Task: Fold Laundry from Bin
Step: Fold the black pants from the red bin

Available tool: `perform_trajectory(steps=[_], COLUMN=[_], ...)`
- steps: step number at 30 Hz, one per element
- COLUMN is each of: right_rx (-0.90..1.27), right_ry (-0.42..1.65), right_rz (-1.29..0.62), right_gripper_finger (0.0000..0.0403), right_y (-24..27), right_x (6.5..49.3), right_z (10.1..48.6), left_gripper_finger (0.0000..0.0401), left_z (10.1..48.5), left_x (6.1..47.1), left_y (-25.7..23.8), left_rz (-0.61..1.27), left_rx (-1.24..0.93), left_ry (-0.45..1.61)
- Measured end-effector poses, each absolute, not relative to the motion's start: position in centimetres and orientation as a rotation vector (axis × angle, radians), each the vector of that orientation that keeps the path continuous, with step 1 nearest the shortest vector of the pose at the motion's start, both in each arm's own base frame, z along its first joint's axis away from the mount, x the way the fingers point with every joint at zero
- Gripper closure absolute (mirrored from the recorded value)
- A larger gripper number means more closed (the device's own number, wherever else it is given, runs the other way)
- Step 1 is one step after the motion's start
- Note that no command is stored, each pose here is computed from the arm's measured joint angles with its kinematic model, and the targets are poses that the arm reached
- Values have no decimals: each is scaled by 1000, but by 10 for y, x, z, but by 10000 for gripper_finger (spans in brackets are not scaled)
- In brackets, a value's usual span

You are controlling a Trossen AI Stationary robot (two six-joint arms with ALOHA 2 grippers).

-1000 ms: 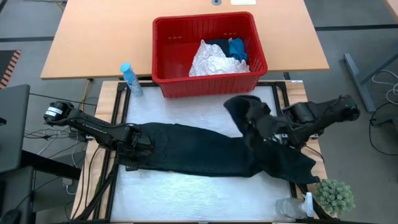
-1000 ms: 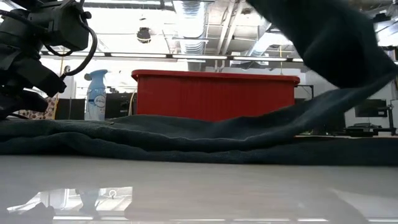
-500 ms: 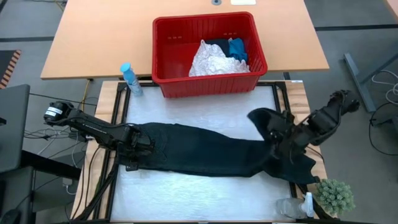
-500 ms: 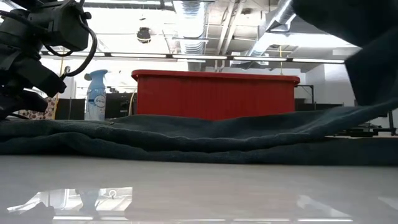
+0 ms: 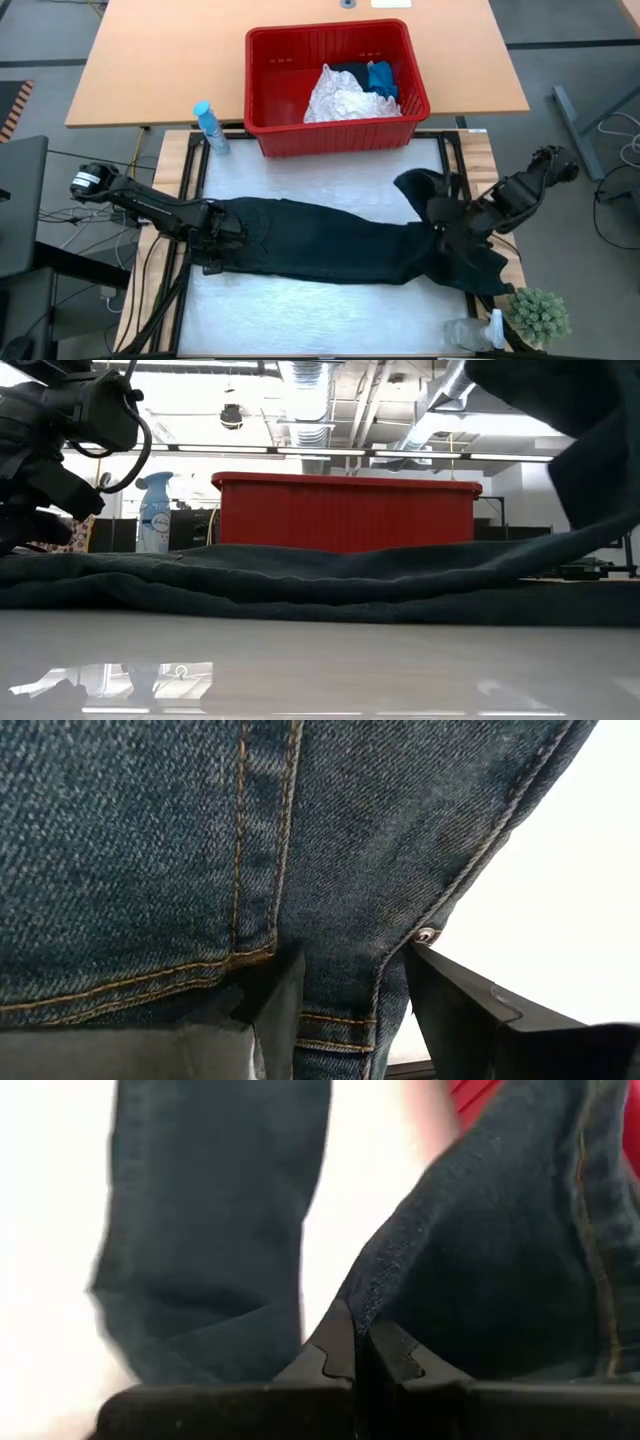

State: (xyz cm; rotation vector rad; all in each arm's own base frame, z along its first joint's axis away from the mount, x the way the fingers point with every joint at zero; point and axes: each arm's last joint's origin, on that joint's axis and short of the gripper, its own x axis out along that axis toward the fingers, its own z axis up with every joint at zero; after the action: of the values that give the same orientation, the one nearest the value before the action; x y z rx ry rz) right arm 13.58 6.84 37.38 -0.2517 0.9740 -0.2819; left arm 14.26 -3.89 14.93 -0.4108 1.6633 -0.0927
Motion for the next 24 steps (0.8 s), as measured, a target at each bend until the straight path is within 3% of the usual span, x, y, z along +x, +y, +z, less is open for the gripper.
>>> perform_trajectory(steps=[9,14,19,24], right_rx=[-603,-591,-481,-467], right_ry=[746,613,707,841], right_rz=[-292,-145,23,132], right_gripper_finger=[381,381,381,381], right_y=[50,50,54,61], right_x=[169,183,187,192], right_z=[403,417,405,390], left_gripper_finger=[230,230,230,230], left_z=[159,169,195,237], left_x=[151,160,182,211], left_y=[-41,-43,-46,-42], left_rz=[-76,-35,-21,57], left_rx=[-481,-542,-572,-560], left_ry=[1636,1578,1424,1136])
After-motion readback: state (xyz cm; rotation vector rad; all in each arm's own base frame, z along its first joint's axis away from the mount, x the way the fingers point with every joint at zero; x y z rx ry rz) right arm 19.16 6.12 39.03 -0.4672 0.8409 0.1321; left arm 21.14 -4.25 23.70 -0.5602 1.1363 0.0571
